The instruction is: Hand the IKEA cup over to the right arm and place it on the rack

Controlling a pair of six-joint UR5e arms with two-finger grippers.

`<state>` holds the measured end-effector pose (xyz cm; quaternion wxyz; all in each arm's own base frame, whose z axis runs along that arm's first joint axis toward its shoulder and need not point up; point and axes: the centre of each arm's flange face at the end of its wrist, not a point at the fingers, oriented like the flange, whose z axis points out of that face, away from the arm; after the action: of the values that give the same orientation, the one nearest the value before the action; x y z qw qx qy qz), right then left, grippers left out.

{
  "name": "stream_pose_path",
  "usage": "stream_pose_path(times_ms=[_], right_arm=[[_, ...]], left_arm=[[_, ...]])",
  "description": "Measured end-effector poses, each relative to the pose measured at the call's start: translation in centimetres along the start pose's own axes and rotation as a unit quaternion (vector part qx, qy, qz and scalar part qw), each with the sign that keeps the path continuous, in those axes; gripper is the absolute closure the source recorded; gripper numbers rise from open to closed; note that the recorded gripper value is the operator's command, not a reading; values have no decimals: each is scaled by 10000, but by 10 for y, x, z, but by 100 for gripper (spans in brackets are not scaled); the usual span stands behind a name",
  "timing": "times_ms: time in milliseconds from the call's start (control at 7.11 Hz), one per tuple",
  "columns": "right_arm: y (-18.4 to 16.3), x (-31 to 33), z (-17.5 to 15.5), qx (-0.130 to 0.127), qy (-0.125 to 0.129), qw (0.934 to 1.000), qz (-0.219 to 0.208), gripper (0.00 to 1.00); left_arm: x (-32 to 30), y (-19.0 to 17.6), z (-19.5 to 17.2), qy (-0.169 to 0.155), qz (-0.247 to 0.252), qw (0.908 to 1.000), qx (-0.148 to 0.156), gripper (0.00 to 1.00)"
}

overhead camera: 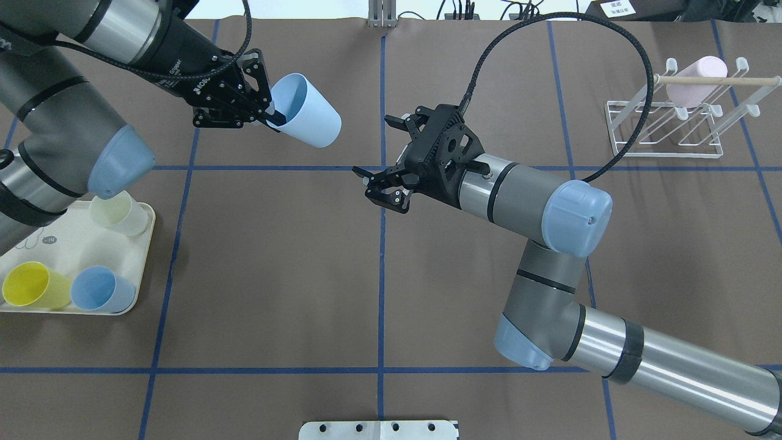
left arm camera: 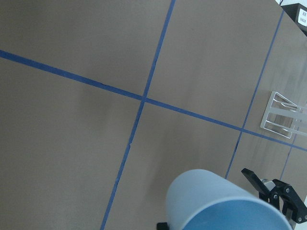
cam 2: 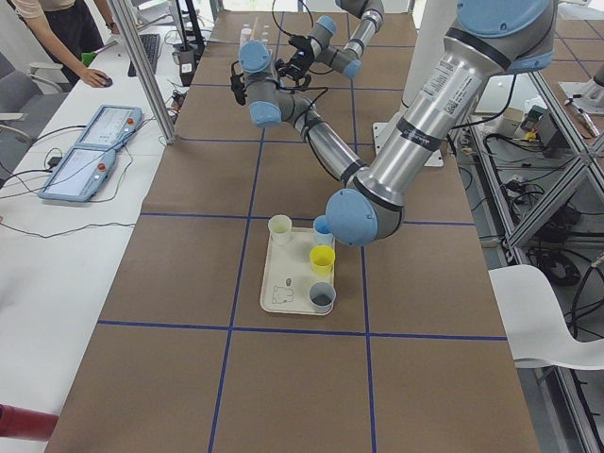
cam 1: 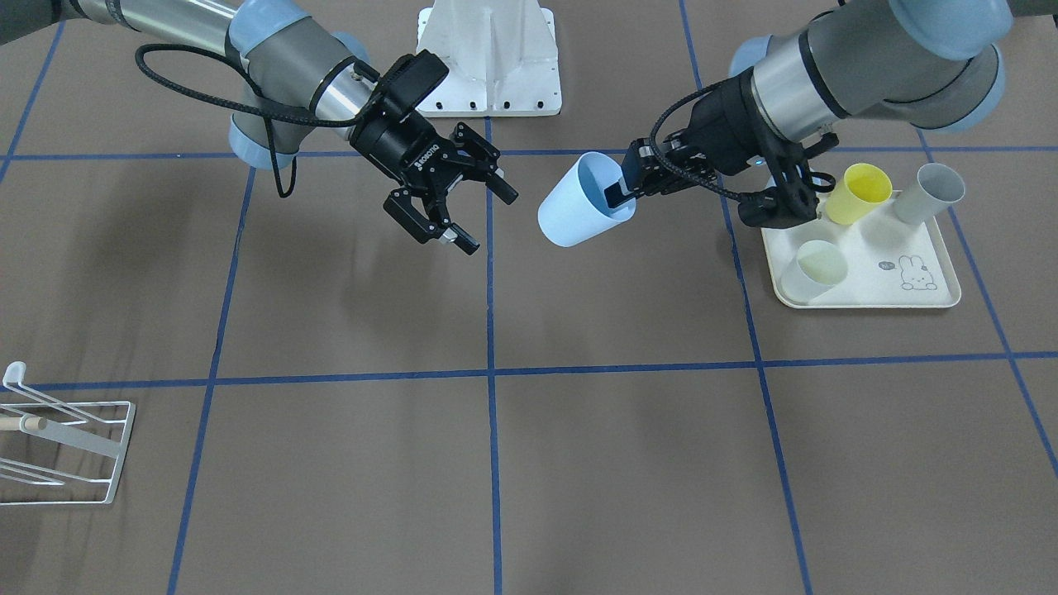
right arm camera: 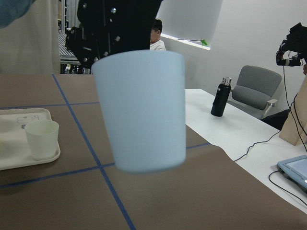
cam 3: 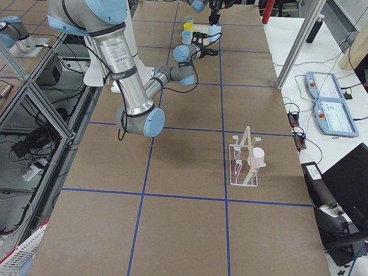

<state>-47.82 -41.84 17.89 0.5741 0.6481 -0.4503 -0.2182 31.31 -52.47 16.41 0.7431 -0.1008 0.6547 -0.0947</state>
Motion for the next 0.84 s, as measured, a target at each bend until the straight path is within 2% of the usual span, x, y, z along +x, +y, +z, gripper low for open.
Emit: stream_pose_path(times_ms=[281, 704, 844], right_arm=[[-9, -16, 11, 90, -70, 9999, 34, 2], [-14, -16, 13, 139, -21, 9999, 42, 2], [-14, -16, 13, 148, 11, 9999, 40, 6]], left_arm=[[9, 8, 14, 26, 16, 10000, 35, 100], [11, 17, 29, 2, 27, 10000, -70, 100], [10, 19, 31, -6, 28, 10000, -90, 100]])
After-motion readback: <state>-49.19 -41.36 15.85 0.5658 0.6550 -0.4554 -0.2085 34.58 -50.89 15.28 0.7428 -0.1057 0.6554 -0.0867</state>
